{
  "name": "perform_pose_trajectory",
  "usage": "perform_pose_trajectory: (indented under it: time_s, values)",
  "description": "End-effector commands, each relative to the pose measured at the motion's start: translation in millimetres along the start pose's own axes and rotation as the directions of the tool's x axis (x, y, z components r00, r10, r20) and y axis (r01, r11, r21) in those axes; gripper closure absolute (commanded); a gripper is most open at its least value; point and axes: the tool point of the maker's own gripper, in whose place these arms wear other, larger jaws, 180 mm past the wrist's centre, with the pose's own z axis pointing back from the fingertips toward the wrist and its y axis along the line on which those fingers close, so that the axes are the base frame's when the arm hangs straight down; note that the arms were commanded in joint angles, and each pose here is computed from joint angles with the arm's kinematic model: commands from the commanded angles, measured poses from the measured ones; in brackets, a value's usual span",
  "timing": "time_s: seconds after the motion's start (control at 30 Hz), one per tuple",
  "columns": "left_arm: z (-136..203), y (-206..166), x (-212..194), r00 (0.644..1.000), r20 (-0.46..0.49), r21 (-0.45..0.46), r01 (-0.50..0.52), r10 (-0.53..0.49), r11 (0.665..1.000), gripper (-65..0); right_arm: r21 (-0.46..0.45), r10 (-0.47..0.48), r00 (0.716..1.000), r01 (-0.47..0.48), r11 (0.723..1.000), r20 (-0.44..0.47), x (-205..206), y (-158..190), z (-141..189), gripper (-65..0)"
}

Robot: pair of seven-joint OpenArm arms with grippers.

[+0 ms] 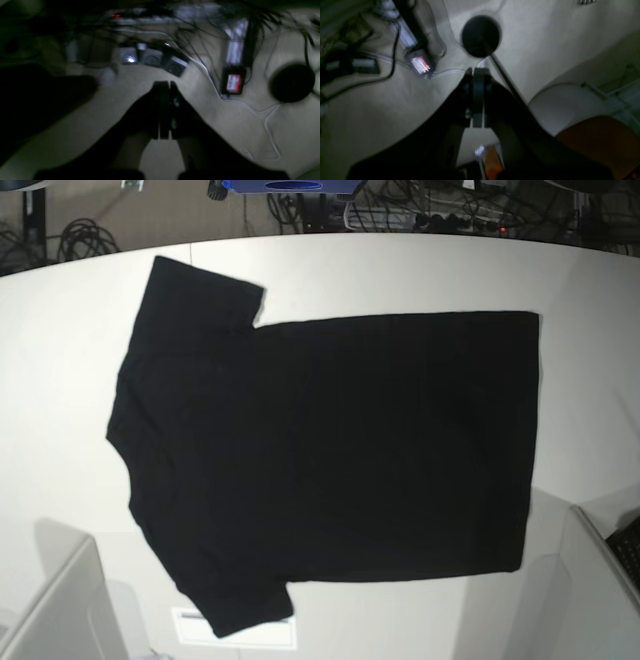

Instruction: Fold the T-shirt properly

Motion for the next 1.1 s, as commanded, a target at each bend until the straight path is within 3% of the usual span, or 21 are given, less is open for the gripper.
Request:
perform_pose_trajectory:
  time_s: [0.0, 0.1, 0.17, 0.37, 0.53, 0.67, 0.7, 0.8, 0.87, 0.97, 1.07]
  values:
    - [10, 9, 9, 0.999, 0.042, 0.004, 0.000, 0.000, 1.000, 0.0, -0.020, 0.001, 0.999, -0.001, 1.000, 0.036, 7, -11, 11, 0.0]
    - [25, 17, 39, 0.993, 0.115, -0.019, -0.024, 0.026, 1.000, 0.0, -0.029, -0.018, 0.990, 0.022, 0.999, 0.138, 36, -19, 36, 0.0]
    - [37, 15, 60, 0.985, 0.165, -0.046, -0.032, 0.039, 0.998, 0.0, -0.010, -0.100, 0.970, 0.105, 0.994, 0.221, 63, -29, 53, 0.0]
    - [85, -16, 125, 0.941, 0.331, -0.151, -0.016, 0.065, 0.988, 0.0, 0.168, -0.299, 0.856, 0.251, 0.953, 0.422, 142, -25, 97, 0.0]
    - [111, 5, 178, 0.878, 0.471, -0.096, -0.042, 0.082, 0.994, 0.0, 0.309, -0.381, 0.784, 0.252, 0.917, 0.491, 192, -7, 105, 0.0]
    - [112, 39, 202, 0.829, 0.548, 0.003, -0.134, 0.111, 0.991, 0.0, 0.474, -0.416, 0.733, 0.146, 0.869, 0.538, 226, 23, 125, 0.0]
    - [113, 45, 207, 0.821, 0.561, 0.018, -0.139, 0.105, 0.990, 0.0, 0.501, -0.425, 0.729, 0.131, 0.855, 0.536, 230, 29, 128, -2.7]
    - [115, 56, 213, 0.808, 0.582, 0.047, -0.145, 0.091, 0.988, 0.0, 0.576, -0.438, 0.753, 0.096, 0.812, 0.492, 237, 48, 132, -27.5]
    - [118, 67, 215, 0.803, 0.591, 0.074, -0.154, 0.081, 0.985, 0.0, 0.625, -0.444, 0.768, 0.073, 0.777, 0.462, 241, 61, 135, -39.8]
    - [118, 69, 222, 0.789, 0.609, 0.077, -0.164, 0.084, 0.983, 0.0, 0.675, -0.474, 0.770, 0.077, 0.734, 0.427, 246, 70, 135, -42.3]
    - [117, 68, 222, 0.788, 0.610, 0.072, -0.168, 0.090, 0.983, 0.0, 0.689, -0.503, 0.764, 0.108, 0.716, 0.404, 250, 64, 131, -42.3]
